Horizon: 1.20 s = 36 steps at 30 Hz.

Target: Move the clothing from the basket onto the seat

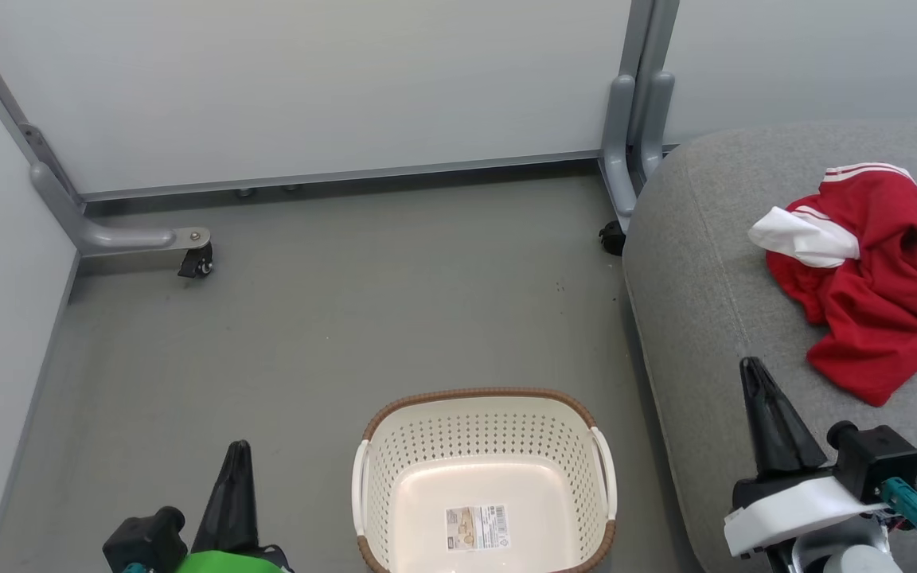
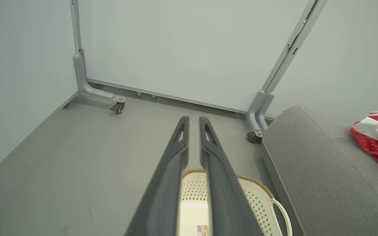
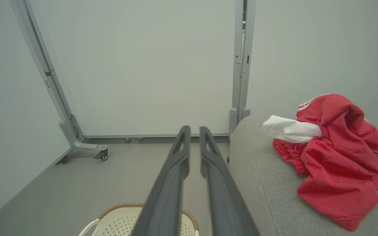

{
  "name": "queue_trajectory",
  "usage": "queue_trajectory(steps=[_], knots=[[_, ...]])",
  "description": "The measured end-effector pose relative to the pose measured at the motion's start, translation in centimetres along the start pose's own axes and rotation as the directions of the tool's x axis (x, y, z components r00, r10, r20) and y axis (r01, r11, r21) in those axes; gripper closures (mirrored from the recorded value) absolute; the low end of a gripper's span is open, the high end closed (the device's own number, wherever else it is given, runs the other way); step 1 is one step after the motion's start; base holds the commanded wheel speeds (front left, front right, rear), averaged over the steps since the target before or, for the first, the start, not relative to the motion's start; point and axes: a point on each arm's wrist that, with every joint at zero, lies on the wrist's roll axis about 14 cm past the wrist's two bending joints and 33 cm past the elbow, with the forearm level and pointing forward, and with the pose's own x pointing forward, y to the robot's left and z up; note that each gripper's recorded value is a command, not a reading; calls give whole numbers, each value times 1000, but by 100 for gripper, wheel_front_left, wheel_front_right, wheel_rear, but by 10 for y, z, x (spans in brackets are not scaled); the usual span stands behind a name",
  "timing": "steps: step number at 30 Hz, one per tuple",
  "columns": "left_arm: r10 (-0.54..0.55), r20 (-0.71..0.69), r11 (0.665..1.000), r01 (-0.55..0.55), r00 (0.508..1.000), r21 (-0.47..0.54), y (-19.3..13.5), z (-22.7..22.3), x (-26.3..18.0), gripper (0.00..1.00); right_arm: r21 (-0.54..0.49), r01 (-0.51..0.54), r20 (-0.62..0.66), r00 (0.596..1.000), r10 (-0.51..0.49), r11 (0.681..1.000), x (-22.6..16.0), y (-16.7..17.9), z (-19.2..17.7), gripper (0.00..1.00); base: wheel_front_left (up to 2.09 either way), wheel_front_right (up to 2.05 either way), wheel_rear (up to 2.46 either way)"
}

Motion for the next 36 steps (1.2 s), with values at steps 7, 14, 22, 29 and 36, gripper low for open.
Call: queue_trajectory(steps=[7, 14, 22, 29, 36], knots=[[33, -34, 994, -36, 999, -107, 7, -5, 0, 100, 128, 52, -37, 998, -48, 990, -3, -8, -9, 100, 0, 0, 0], [58, -53, 975, -68, 997, -210, 13, -6, 2, 100, 253, 106, -62, 994, -93, 962, -4, -17, -13, 100, 0, 0, 0], [74, -65, 943, -91, 995, -319, 17, -4, 7, 100, 378, 151, -84, 988, -128, 913, -3, -25, -16, 100, 0, 0, 0], [77, -67, 908, -98, 995, -408, 18, -1, 12, 100, 472, 179, -95, 984, -152, 863, -2, -32, -16, 100, 0, 0, 0], [79, -71, 871, -103, 994, -480, 19, 2, 17, 100, 556, 205, -113, 979, -171, 806, -2, -36, -19, 100, 0, 0, 0]])
